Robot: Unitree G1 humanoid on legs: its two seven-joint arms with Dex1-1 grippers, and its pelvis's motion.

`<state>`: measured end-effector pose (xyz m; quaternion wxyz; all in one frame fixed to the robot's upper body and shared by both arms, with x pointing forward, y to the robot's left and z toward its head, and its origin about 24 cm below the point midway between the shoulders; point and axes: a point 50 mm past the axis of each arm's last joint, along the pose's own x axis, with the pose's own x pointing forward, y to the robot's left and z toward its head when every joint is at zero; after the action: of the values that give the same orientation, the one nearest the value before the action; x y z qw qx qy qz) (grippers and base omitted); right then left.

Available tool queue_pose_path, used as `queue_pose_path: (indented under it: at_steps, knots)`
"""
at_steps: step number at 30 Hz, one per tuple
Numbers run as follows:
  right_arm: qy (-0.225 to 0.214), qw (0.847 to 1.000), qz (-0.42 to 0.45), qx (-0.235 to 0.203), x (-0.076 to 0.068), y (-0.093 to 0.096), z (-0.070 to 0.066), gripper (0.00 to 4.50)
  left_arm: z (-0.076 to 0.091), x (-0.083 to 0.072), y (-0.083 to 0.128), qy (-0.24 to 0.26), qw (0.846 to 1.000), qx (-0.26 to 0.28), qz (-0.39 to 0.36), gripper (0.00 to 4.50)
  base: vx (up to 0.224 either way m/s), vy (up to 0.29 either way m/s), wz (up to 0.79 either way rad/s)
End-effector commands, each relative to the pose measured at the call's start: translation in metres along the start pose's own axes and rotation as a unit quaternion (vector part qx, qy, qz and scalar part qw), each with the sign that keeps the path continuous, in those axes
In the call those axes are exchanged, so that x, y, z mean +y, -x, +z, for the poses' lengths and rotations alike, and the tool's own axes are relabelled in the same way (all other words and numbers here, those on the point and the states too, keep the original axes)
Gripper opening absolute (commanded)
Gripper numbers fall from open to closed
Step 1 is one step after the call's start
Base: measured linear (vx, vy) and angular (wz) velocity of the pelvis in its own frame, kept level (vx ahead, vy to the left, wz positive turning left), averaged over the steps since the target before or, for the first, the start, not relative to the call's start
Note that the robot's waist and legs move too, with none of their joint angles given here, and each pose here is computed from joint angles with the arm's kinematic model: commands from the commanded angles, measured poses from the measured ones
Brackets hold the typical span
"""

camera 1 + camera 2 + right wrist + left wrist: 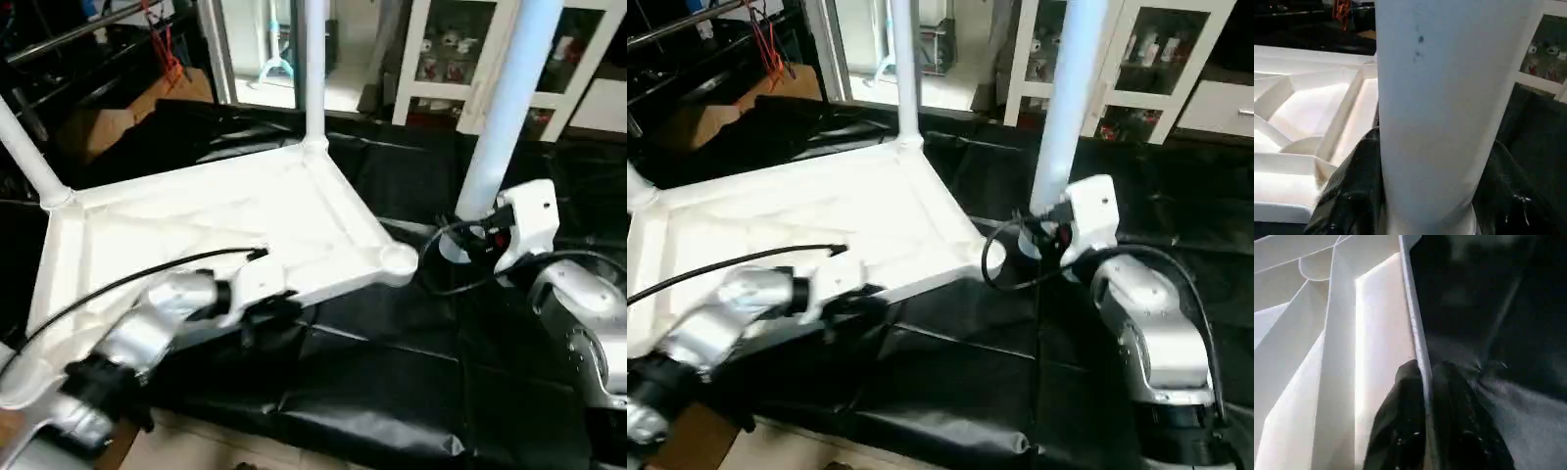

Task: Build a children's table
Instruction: Insert table leg to table base

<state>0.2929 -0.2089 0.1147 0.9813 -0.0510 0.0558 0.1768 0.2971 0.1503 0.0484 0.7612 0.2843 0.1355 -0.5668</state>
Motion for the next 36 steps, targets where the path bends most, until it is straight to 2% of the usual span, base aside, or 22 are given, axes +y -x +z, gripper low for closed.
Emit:
queue_pose_path:
  at_steps: [1,8,12,17,18,20,21,24,26,29,31,33,35,36]
  knots:
    - [-0.006,0.999,0.016,-0.040,0.004,0.004,0.010,1.92,-0.020,-0.010,0.004,0.009,0.999,0.035,-0.030,0.21,0.000,0.000,0.00]
    - [-0.061,0.995,0.061,-0.048,0.013,0.010,-0.009,1.92,-0.028,-0.009,0.021,-0.010,0.999,0.031,-0.034,0.01,0.000,0.000,0.00]
    - [-0.086,0.989,0.116,-0.041,0.024,0.013,-0.022,1.92,-0.038,-0.011,0.045,-0.026,0.998,0.042,-0.036,0.01,0.000,0.000,0.00]
    - [-0.098,0.983,0.145,-0.045,0.031,0.007,-0.022,1.92,-0.041,-0.009,0.055,-0.024,0.999,0.040,-0.023,0.01,0.000,0.000,0.00]
    - [-0.103,0.981,0.160,-0.044,0.035,0.000,-0.021,1.92,-0.037,-0.008,0.060,-0.018,1.000,0.024,-0.010,0.01,0.000,0.000,0.00]
    - [-0.103,0.980,0.165,-0.044,0.036,-0.002,-0.021,1.92,-0.035,-0.008,0.062,-0.016,1.000,0.017,-0.006,0.01,0.000,0.000,0.00]
    - [-0.107,0.977,0.180,-0.047,0.038,-0.007,-0.020,1.92,-0.024,-0.005,0.065,0.014,0.999,-0.033,0.022,0.52,0.000,0.000,0.00]
    - [-0.106,0.975,0.188,-0.061,0.037,-0.014,-0.014,1.92,-0.001,-0.008,0.066,0.073,0.991,-0.110,0.013,0.67,0.000,0.000,0.00]
    - [-0.103,0.975,0.186,-0.069,0.037,-0.015,-0.012,1.92,0.009,-0.012,0.063,0.088,0.987,-0.137,0.007,0.87,0.000,0.000,0.00]
    - [-0.095,0.975,0.188,-0.075,0.038,-0.016,-0.010,1.92,0.016,-0.015,0.057,0.089,0.985,-0.151,0.004,1.13,0.000,0.000,0.00]
    - [-0.093,0.969,0.206,-0.099,0.040,-0.014,0.001,1.92,0.028,-0.011,0.039,0.070,0.983,-0.168,0.034,1.32,0.000,0.000,0.00]
    - [-0.093,0.964,0.226,-0.104,0.045,-0.013,0.006,1.92,0.030,-0.008,0.032,0.061,0.984,-0.158,0.059,1.56,0.000,0.000,0.00]
    - [-0.077,0.959,0.249,-0.110,0.054,-0.015,0.006,1.92,0.027,-0.008,0.032,0.077,0.983,-0.149,0.068,1.62,0.000,0.000,0.00]
    - [-0.067,0.958,0.257,-0.107,0.057,-0.017,0.001,1.92,0.025,-0.011,0.028,0.082,0.985,-0.136,0.072,1.69,0.000,0.000,0.00]
